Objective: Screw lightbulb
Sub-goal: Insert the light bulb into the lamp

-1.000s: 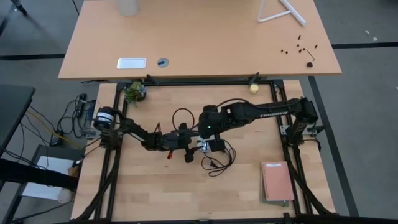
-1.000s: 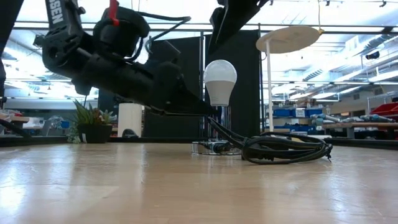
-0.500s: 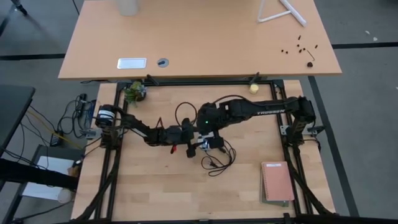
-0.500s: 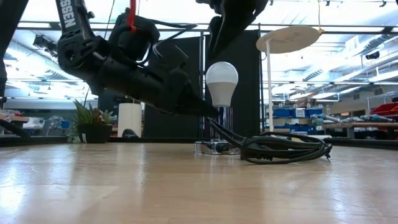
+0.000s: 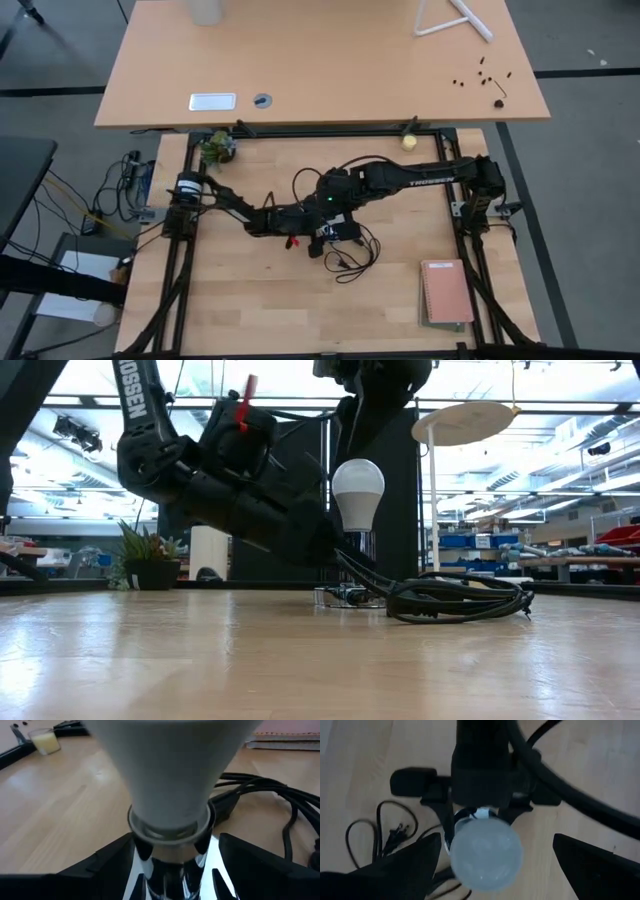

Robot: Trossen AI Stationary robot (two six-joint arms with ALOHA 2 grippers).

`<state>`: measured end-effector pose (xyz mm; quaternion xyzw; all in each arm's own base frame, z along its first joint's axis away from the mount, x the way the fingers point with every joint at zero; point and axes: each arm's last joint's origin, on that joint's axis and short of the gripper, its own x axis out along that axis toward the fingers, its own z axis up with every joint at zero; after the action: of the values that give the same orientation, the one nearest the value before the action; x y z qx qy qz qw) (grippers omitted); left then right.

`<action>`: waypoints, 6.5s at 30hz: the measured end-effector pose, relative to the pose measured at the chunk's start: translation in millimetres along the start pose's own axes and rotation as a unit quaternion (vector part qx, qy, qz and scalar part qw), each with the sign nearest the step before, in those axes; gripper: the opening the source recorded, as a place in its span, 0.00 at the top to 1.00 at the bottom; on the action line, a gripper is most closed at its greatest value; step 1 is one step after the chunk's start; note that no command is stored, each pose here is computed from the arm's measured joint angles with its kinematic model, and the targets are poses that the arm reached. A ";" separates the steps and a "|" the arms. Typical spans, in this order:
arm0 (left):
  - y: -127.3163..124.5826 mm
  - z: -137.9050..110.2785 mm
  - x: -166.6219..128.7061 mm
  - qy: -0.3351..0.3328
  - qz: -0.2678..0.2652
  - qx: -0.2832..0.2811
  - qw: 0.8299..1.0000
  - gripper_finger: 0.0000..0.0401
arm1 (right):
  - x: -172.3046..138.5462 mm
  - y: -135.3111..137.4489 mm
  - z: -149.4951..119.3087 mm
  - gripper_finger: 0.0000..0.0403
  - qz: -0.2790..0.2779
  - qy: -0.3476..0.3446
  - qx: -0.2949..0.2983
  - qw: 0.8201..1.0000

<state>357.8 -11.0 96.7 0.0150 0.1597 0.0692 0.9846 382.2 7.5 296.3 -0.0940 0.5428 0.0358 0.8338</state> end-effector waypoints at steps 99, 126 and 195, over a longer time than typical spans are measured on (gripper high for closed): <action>-5.7 10.5 -1.5 -0.062 0.021 -0.048 0.997 0.51 | 33.2 5.3 -0.1 0.32 -0.013 0.052 0.058 0.997; -40.0 27.1 3.4 -0.059 0.163 -0.063 0.983 0.51 | 30.0 19.6 2.4 0.30 -0.066 0.039 0.246 0.966; -44.5 16.0 5.7 0.013 0.065 -0.009 0.998 0.51 | 58.8 40.5 -19.5 0.10 0.011 0.095 -0.204 0.974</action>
<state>374.1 -54.4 107.7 0.0154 0.1702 0.1350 0.9760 382.2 40.9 230.3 -0.2588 0.6019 0.1459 0.7412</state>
